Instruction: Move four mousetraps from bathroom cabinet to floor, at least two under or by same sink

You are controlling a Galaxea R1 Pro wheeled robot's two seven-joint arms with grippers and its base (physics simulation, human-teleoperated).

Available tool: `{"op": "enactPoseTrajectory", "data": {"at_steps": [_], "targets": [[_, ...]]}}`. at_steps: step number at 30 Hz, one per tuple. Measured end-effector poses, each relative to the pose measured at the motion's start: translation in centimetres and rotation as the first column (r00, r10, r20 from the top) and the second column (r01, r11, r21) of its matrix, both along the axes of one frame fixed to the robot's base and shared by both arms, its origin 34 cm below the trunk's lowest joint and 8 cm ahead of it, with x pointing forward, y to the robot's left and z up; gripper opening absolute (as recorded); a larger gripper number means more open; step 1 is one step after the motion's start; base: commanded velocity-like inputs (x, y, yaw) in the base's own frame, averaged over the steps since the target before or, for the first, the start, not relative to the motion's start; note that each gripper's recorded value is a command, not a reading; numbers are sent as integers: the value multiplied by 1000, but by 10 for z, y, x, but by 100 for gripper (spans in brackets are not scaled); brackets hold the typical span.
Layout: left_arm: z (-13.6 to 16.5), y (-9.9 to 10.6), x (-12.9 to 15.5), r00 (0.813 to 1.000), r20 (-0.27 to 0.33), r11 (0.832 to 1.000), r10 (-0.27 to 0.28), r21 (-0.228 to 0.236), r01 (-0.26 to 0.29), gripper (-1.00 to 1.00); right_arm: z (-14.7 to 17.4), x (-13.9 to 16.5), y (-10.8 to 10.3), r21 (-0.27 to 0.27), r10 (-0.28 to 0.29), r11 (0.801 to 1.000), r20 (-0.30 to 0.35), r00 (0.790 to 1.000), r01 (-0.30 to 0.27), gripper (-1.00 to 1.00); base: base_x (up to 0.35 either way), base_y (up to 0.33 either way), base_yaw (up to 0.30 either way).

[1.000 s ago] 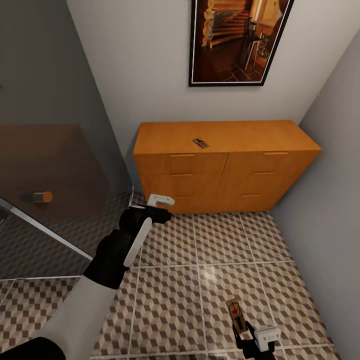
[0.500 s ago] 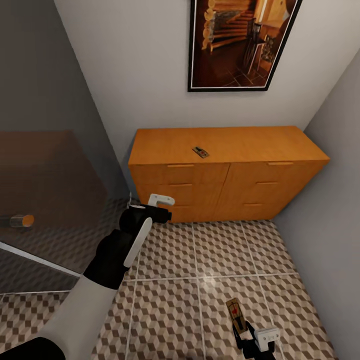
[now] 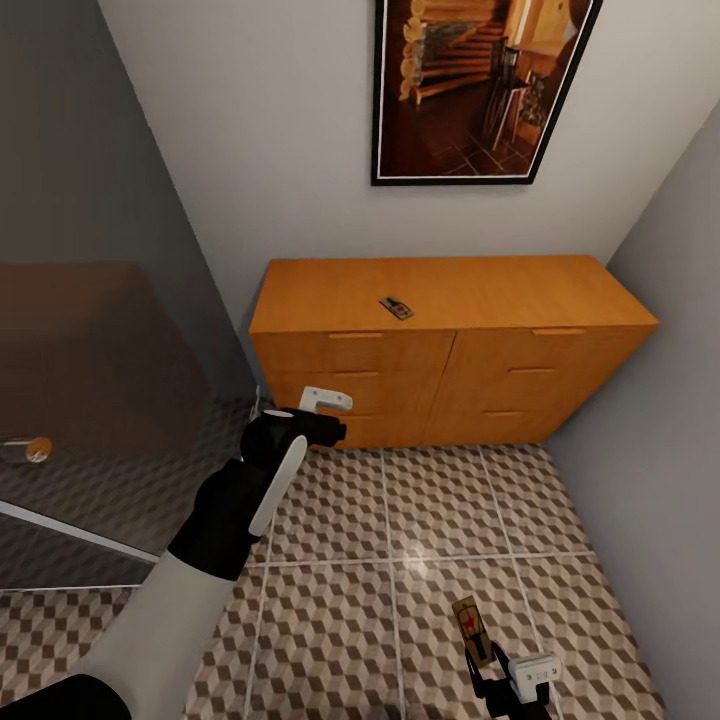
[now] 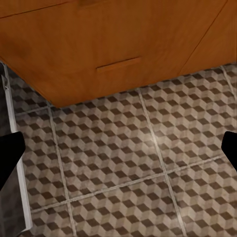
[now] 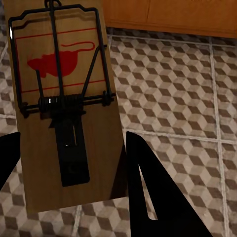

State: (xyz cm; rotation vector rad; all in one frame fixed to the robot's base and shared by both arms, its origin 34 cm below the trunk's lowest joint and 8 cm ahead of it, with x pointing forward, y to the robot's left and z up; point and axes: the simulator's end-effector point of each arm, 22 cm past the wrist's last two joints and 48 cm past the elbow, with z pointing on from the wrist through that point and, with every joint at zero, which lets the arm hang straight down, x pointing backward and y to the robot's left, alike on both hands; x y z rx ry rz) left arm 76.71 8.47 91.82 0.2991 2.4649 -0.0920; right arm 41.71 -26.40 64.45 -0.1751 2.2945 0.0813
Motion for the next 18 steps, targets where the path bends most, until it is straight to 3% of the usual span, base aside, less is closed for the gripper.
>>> {"op": "enactPoseTrajectory", "data": {"at_steps": [12,18], "targets": [[1,-10,0,1000,-9,1000,2,-19,-2,100,-1,-1,1,1,0,1000,-8,1000,0,-100,0,0,0],[-1,-7,7,1000,-15,1000,4,-3,-4,100,-4,-4,1,-1,-1,1000,-26,1000,1,-100,0,0,0]]}}
